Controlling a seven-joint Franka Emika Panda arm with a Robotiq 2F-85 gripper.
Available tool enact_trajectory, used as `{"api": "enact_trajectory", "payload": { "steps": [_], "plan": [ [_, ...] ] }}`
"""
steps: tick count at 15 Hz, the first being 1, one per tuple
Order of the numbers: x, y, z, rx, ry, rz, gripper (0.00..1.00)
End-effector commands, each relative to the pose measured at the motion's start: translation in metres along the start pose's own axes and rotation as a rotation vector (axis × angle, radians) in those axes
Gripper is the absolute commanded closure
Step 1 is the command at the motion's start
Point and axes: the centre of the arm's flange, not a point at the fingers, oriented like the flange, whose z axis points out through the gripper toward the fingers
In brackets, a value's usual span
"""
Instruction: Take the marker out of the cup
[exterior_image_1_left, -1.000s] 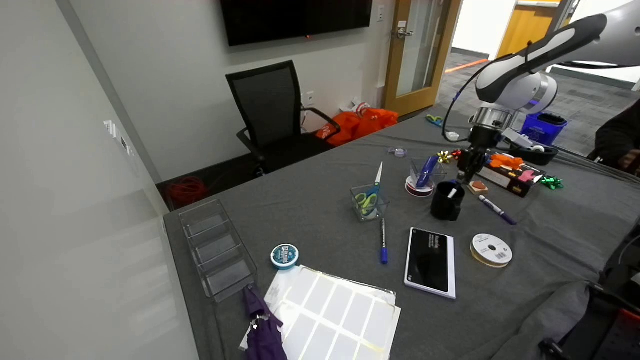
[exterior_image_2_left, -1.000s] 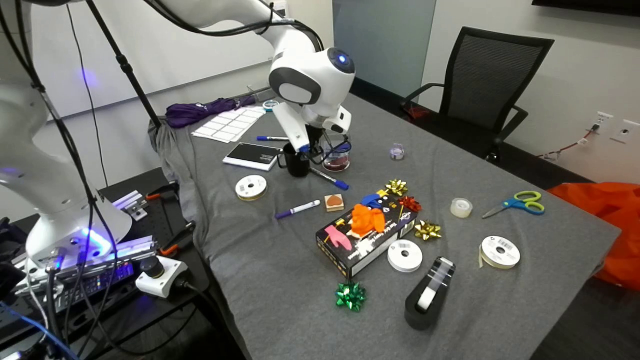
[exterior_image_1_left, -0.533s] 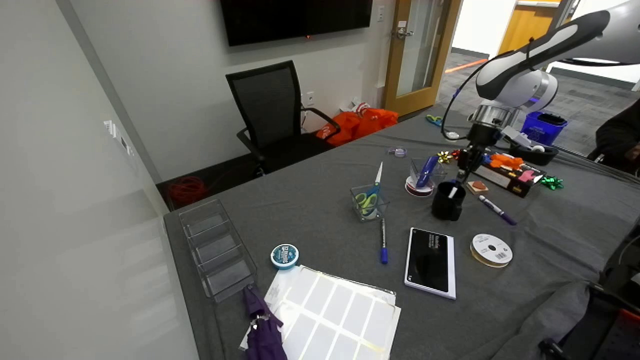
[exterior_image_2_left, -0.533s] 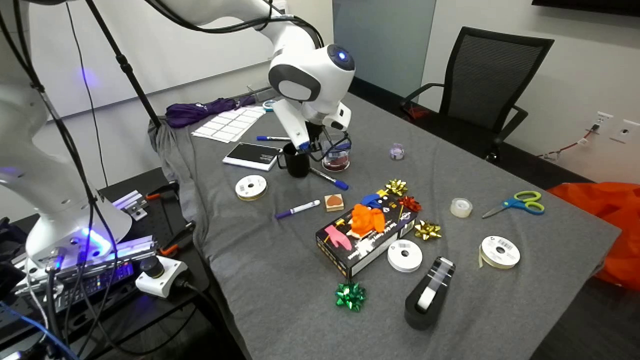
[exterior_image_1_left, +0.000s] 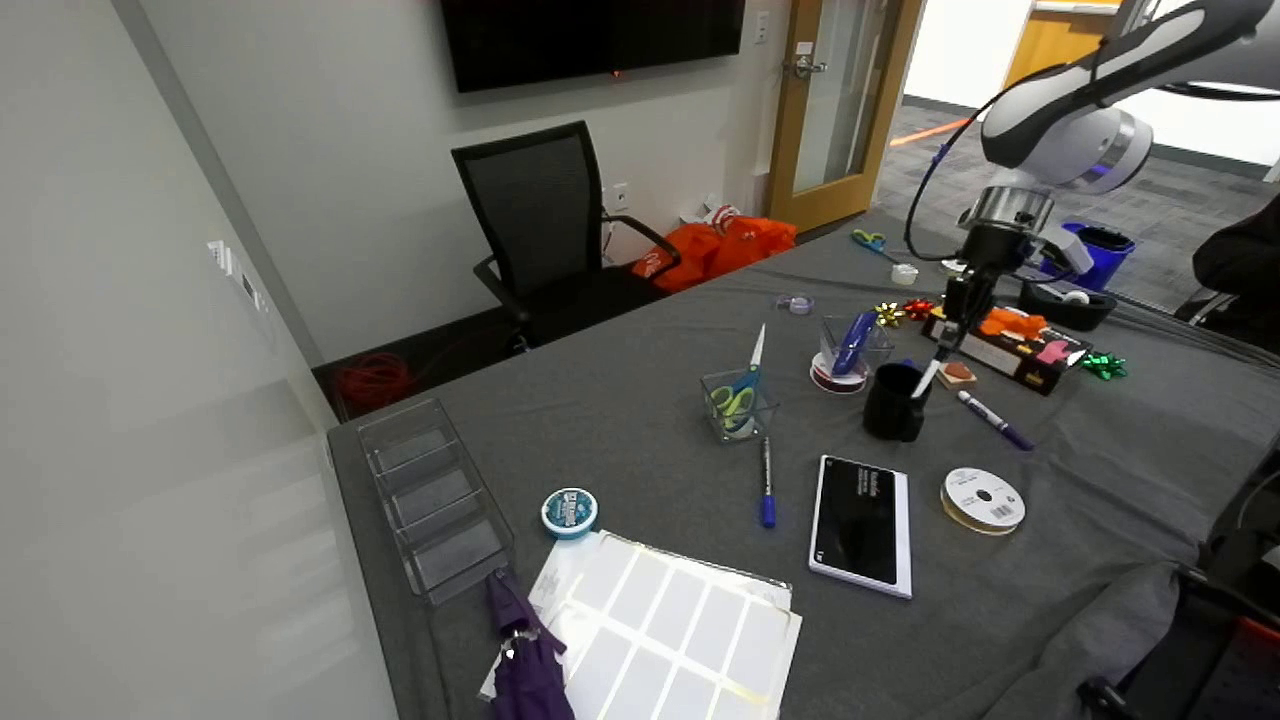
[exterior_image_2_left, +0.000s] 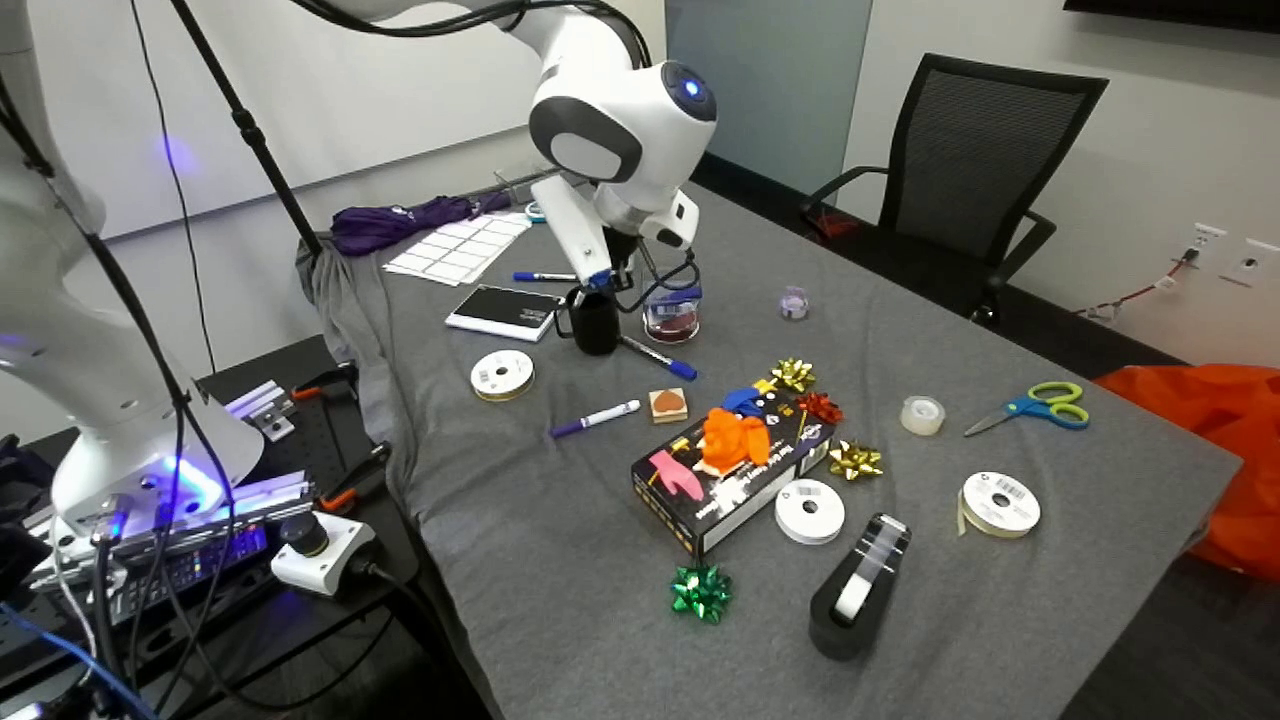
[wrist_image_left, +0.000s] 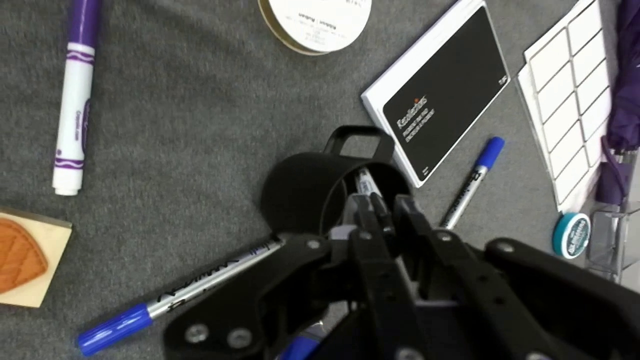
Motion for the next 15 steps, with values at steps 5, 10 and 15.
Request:
{"api": "enact_trajectory", "payload": {
  "steps": [5, 10, 15],
  "plan": [
    [-0.043, -0.046, -0.081, 0.107, -0.032, -0.023, 0.96],
    [-0.057, -0.058, -0.108, 0.137, 0.014, -0.028, 0.96],
    [-0.022, -0.083, -0.119, 0.181, 0.241, 0.011, 0.96]
  ]
}}
